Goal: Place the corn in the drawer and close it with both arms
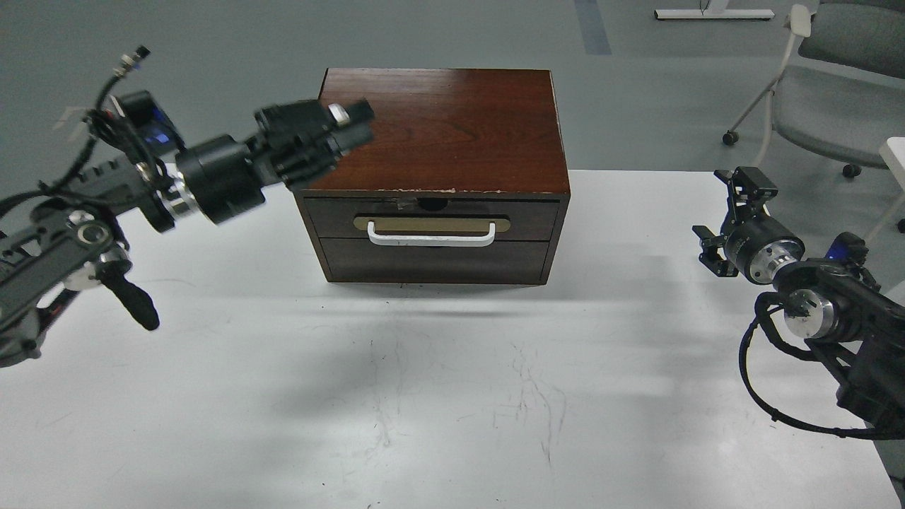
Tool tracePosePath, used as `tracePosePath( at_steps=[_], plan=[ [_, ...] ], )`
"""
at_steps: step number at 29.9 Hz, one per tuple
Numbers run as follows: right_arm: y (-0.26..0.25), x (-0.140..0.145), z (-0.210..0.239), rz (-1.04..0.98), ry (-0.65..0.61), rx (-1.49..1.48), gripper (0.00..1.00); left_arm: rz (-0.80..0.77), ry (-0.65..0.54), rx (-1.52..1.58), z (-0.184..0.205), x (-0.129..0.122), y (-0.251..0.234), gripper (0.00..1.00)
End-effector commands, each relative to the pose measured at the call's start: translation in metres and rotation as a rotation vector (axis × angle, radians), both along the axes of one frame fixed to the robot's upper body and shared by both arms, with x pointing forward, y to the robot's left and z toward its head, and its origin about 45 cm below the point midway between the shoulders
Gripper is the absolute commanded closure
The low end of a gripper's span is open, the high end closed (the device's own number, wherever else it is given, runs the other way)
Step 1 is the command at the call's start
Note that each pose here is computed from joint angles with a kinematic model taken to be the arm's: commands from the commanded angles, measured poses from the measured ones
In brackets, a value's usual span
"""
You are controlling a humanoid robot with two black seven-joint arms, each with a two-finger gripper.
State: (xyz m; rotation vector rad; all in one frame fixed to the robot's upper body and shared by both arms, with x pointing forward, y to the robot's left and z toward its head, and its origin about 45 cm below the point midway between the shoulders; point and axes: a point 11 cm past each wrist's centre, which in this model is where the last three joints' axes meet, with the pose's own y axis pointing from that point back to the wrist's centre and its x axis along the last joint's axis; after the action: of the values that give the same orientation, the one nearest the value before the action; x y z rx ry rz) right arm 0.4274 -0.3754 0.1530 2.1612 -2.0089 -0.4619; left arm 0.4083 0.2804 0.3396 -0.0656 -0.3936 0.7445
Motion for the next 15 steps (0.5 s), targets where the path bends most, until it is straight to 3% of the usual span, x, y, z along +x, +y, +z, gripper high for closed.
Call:
tracePosePath(
  at_steps=[1, 2, 9, 13, 15],
  plan=[
    [0.004, 0.012, 0.021, 0.008, -0.091, 0.007, 0.0, 0.205, 0.023, -0.123, -0.001, 0.025, 0.055, 0.03],
    [0.008, 0.016, 0.028, 0.014, -0.123, 0.013, 0.0, 0.294, 0.039, -0.143, -0.009, 0.031, 0.073, 0.03],
    [0.046, 0.034, 0.068, 0.068, -0.324, 0.089, 0.0, 0.472, 0.196, -0.133, -0.071, 0.028, 0.115, 0.02],
    [0.082, 0.039, 0.07, 0.113, -0.338, 0.147, 0.0, 0.637, 0.501, -0.232, -0.123, 0.014, 0.158, 0.02],
    [0.084, 0.039, 0.069, 0.117, -0.336, 0.152, 0.0, 0.658, 0.585, -0.256, -0.135, 0.009, 0.163, 0.02]
  ],
)
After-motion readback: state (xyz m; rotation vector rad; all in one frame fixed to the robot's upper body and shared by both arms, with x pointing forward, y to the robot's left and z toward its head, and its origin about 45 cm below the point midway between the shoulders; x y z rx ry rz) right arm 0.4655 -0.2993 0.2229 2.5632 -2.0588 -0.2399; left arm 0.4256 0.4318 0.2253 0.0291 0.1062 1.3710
